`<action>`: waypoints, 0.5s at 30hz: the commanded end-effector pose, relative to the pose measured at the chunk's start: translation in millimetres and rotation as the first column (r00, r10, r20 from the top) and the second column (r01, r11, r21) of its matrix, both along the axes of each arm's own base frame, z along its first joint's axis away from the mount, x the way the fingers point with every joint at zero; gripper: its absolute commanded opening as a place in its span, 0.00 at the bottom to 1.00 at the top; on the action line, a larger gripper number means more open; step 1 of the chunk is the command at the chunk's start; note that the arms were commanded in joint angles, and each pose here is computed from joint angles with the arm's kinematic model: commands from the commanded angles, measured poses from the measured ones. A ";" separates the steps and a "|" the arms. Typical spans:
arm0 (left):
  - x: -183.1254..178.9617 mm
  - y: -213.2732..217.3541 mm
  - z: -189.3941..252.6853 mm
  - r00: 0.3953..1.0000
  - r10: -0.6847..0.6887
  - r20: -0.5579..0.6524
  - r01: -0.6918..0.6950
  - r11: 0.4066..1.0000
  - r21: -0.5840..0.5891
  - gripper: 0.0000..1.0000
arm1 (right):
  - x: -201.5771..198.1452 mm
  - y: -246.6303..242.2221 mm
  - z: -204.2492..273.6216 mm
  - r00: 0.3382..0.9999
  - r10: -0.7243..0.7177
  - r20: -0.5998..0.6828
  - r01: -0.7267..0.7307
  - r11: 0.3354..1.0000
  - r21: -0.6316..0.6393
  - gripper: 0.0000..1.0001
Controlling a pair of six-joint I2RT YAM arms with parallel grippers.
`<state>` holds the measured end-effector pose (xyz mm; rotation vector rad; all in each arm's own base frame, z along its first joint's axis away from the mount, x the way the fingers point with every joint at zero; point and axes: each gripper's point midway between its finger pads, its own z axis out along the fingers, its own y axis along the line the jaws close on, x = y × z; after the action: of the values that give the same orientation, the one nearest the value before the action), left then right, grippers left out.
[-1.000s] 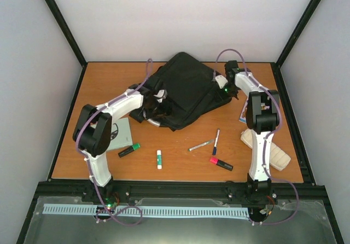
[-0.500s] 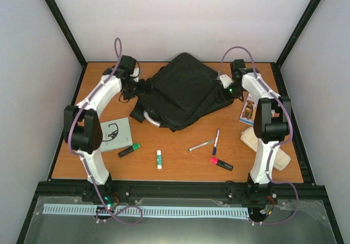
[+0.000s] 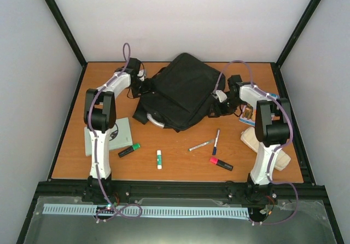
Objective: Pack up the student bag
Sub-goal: Adjust the student bag at the center of the board.
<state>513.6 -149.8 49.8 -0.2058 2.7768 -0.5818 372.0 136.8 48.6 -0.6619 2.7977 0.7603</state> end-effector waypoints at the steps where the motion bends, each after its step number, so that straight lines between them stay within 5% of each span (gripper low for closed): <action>1: -10.8 -23.1 16.5 0.999 -0.038 0.012 0.039 0.989 -0.145 0.87 | 19.5 16.3 4.3 0.998 -0.001 0.058 -0.004 0.996 0.087 0.63; 15: -113.7 -77.6 9.9 0.991 -0.112 -0.070 0.101 0.985 -0.143 0.84 | 36.4 12.9 -19.7 0.999 -0.021 0.045 0.018 0.999 0.048 0.65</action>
<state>426.1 -195.3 47.6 -0.1361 2.8448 -0.7059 397.1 145.0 33.1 -0.6280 2.7534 0.8122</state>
